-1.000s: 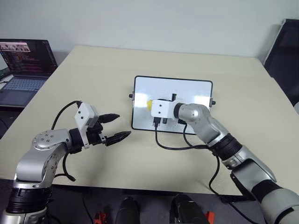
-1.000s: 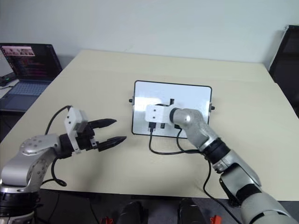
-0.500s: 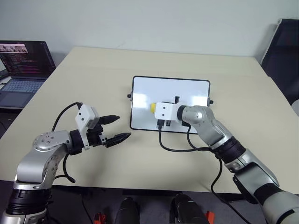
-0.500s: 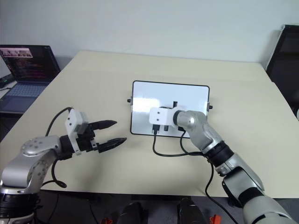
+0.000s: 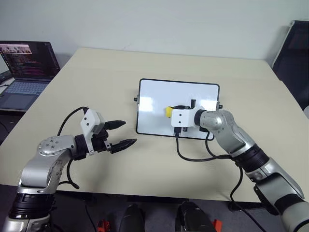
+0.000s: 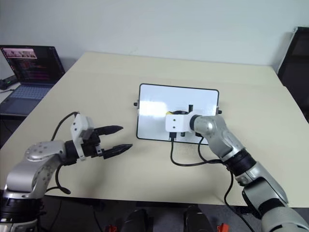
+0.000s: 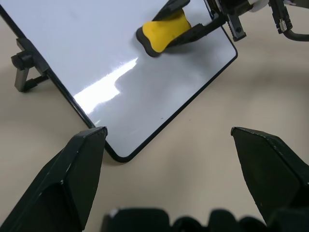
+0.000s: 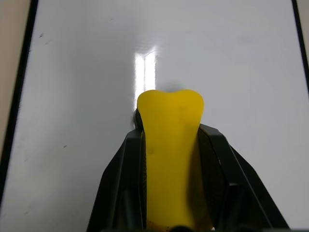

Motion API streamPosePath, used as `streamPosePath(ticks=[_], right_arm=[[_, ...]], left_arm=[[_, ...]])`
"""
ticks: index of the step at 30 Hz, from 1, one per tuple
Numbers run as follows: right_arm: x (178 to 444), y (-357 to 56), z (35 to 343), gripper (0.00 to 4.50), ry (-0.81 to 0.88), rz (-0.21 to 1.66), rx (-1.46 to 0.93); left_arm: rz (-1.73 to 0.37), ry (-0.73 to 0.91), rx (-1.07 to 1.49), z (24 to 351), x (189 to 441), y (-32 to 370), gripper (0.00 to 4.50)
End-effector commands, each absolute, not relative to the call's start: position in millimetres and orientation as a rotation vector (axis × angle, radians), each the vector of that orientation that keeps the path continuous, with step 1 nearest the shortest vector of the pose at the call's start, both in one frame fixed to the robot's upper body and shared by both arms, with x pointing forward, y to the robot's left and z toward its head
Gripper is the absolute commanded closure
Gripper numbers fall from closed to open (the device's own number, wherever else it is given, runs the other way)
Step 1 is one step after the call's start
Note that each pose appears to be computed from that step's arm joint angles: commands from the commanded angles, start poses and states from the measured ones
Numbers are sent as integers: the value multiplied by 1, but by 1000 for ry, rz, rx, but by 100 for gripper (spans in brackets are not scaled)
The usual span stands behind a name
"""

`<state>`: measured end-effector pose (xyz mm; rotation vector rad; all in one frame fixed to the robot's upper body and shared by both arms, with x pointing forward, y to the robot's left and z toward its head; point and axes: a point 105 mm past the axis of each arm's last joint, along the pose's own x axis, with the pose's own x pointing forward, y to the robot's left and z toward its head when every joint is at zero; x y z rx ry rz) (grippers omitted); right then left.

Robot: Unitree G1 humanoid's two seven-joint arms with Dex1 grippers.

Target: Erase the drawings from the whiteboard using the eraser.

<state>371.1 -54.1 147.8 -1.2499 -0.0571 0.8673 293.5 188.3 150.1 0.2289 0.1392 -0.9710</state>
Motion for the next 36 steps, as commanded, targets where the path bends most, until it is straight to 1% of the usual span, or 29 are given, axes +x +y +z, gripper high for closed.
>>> streamPosePath(ticks=[1,4,8,10,12,14,17,20,21,23,26,30,33,36], right_arm=[[369,-76,128,338,88,869,-1257],[368,-80,124,338,114,860,-1267],[373,-91,137,338,108,796,-1233],[371,-99,139,338,128,779,-1173],[366,-103,145,338,135,764,-1018],[361,-108,154,338,128,739,-917],[351,-119,174,338,102,682,-749],[341,-135,196,338,56,586,-615],[336,-145,208,338,24,525,-514],[326,-160,217,338,1,447,-387],[305,-203,207,338,45,259,-288],[289,-222,188,338,120,170,-257],[285,-228,172,338,170,137,-199],[288,-242,153,338,215,51,-152]], left_arm=[[-996,101,249,157,295,185,0],[-1007,97,251,156,298,184,0],[-1021,89,247,156,298,181,0],[-1031,85,248,156,298,179,0],[-1041,77,253,158,298,176,0],[-1051,64,266,160,298,173,0],[-1069,33,284,167,299,167,0],[-1086,3,305,174,300,161,0],[-1094,-3,320,175,303,157,0],[-1108,-13,348,175,306,148,0],[-1189,-57,347,181,310,121,0],[-1296,-87,362,191,314,94,0],[-1384,-109,351,203,318,69,0],[-1511,-110,368,205,316,43,0]])
